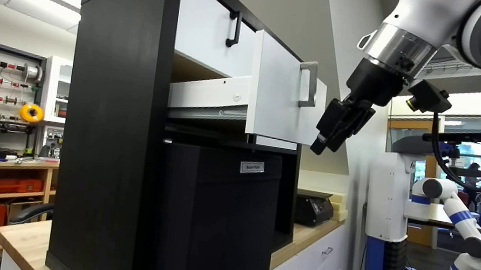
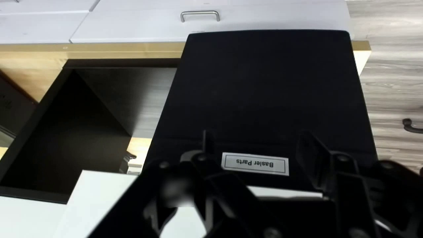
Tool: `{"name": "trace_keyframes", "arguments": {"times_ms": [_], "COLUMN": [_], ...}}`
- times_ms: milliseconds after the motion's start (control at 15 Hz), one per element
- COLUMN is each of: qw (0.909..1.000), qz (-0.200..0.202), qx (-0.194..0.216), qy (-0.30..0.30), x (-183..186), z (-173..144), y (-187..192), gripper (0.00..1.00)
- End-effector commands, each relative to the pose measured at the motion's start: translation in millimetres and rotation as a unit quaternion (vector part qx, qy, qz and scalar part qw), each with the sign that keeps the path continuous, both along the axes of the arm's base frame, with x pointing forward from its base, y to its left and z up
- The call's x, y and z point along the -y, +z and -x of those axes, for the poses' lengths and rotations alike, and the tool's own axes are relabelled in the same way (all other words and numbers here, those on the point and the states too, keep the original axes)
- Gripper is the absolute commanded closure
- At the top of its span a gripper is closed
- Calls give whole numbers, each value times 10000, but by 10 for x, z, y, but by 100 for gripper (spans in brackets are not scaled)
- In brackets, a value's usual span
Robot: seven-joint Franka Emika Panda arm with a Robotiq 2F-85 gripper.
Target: Open the bottom drawer of the cabinet
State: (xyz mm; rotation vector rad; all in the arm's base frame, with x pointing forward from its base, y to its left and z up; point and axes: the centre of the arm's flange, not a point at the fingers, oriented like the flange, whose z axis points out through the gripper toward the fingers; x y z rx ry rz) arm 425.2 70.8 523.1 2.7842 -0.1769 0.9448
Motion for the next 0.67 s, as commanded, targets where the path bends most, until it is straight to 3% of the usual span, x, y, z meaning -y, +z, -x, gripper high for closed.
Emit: {"name": "trace_keyframes", "arguments": {"times_ms": [0, 600], "qw": [9994, 9873], "qz": [-29, -324], "qx": [-313, -1541], "qy": [-147, -216], "x": [-41, -197], "z": [136, 170], "y": [60, 81], "gripper": [2, 0]}}
